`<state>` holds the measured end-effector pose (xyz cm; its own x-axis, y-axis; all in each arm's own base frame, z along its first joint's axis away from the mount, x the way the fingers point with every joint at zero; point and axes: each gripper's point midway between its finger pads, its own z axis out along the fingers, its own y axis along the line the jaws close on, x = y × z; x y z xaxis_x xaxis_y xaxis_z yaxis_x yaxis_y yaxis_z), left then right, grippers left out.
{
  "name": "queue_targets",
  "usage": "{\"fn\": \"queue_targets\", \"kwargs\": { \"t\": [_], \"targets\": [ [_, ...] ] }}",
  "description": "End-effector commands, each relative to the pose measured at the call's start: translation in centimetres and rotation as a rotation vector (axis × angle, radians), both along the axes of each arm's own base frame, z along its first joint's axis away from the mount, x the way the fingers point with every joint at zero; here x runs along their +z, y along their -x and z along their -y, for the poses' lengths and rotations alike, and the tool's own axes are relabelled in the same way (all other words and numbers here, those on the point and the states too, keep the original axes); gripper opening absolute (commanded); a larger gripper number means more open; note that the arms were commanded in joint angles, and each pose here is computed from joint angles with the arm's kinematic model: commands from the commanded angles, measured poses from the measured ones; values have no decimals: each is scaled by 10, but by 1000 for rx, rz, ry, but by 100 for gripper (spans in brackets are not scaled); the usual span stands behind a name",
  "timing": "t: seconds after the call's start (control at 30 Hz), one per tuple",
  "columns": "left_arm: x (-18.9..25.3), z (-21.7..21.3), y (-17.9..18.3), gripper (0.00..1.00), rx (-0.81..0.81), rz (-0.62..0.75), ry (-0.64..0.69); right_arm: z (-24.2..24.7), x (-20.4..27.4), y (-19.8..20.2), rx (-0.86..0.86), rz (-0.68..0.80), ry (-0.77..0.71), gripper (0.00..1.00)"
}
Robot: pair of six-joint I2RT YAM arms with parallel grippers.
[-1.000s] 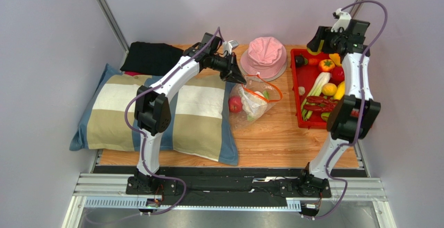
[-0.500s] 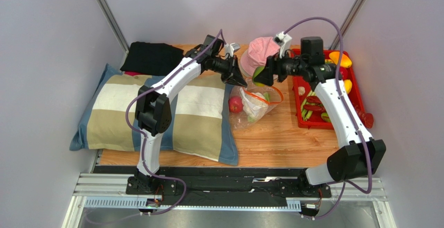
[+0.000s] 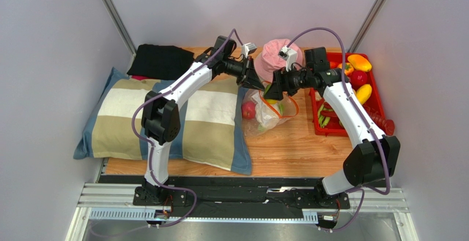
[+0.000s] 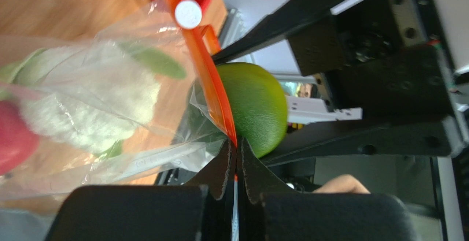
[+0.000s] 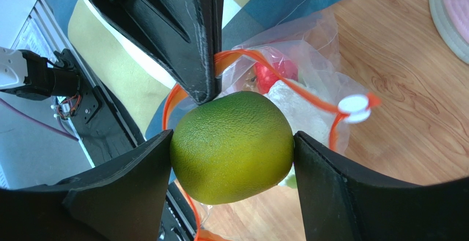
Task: Place the food in the zip-top bag and seal the zipper
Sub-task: Place the fake fruit in the zipper food storage bag.
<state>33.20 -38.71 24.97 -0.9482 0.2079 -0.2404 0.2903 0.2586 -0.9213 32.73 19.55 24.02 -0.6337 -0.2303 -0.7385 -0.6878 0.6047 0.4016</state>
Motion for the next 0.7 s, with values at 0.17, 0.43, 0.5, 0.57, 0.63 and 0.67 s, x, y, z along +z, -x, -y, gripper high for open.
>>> {"fn": "queue_targets", "kwargs": {
  "t": [0.17,0.43,0.5,0.57,0.63,0.67],
  "targets": [
    [99,6,35,0,-162,80,280,5,28,10,-1,117,35,45],
    [81,3,23,0,-121,15,249,4,24,-7,-42,183,88,100],
    [77,1,20,0,-110,17,242,8,34,-3,-36,199,99,100],
    [71,-1,16,0,-96,26,227,13,38,2,-27,191,103,100],
    [62,-1,14,0,-78,26,199,28,53,-4,-64,197,75,100],
    [61,-1,13,0,-71,33,188,33,57,-4,-74,182,58,100]
  ]
}}
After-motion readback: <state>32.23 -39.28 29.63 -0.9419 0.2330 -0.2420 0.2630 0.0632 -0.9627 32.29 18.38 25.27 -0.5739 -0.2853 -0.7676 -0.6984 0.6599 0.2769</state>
